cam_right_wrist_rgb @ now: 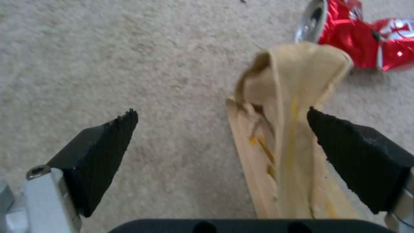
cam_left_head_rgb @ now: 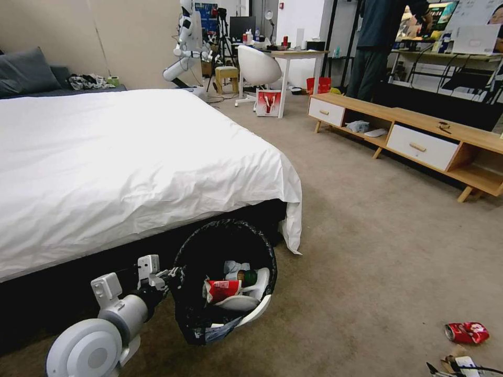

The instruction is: Pick up the trash bin and place the garbage on the floor into it.

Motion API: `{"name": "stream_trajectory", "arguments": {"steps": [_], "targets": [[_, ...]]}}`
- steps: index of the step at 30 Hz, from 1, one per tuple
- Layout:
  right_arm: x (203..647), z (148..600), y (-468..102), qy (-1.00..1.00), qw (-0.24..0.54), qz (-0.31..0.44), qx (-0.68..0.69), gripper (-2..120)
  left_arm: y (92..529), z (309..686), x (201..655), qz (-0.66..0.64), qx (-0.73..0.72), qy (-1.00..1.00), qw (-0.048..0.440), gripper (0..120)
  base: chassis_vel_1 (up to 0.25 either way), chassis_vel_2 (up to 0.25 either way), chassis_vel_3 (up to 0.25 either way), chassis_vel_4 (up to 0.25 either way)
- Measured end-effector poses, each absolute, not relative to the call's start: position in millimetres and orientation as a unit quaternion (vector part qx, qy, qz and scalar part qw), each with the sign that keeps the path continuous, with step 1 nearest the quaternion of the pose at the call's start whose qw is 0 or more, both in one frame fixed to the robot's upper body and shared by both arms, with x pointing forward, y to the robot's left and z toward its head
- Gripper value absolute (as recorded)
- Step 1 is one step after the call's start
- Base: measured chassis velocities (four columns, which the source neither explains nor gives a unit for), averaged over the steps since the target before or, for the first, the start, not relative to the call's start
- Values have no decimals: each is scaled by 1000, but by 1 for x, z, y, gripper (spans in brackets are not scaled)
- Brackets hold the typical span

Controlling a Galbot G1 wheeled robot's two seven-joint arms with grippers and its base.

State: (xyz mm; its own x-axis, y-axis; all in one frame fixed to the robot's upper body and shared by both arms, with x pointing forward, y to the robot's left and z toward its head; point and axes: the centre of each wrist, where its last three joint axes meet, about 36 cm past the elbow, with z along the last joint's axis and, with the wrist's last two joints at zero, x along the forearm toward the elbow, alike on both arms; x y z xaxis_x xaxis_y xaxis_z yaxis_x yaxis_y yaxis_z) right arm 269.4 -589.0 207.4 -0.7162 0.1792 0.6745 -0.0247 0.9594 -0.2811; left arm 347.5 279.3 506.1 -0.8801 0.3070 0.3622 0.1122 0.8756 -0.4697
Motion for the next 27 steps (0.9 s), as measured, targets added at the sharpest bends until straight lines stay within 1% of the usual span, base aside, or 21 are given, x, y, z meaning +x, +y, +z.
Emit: {"name": "stream_trajectory", "arguments": {"steps": [11,27], "targets": [[270,215,-601,-918,368,136,-57,100,279,506,349,223,-111,-944,217,2,0,0,0,0],[274,201,-605,-912,382,118,-93,100,281,502,351,225,-105,-943,220,2,0,0,0,0]]}}
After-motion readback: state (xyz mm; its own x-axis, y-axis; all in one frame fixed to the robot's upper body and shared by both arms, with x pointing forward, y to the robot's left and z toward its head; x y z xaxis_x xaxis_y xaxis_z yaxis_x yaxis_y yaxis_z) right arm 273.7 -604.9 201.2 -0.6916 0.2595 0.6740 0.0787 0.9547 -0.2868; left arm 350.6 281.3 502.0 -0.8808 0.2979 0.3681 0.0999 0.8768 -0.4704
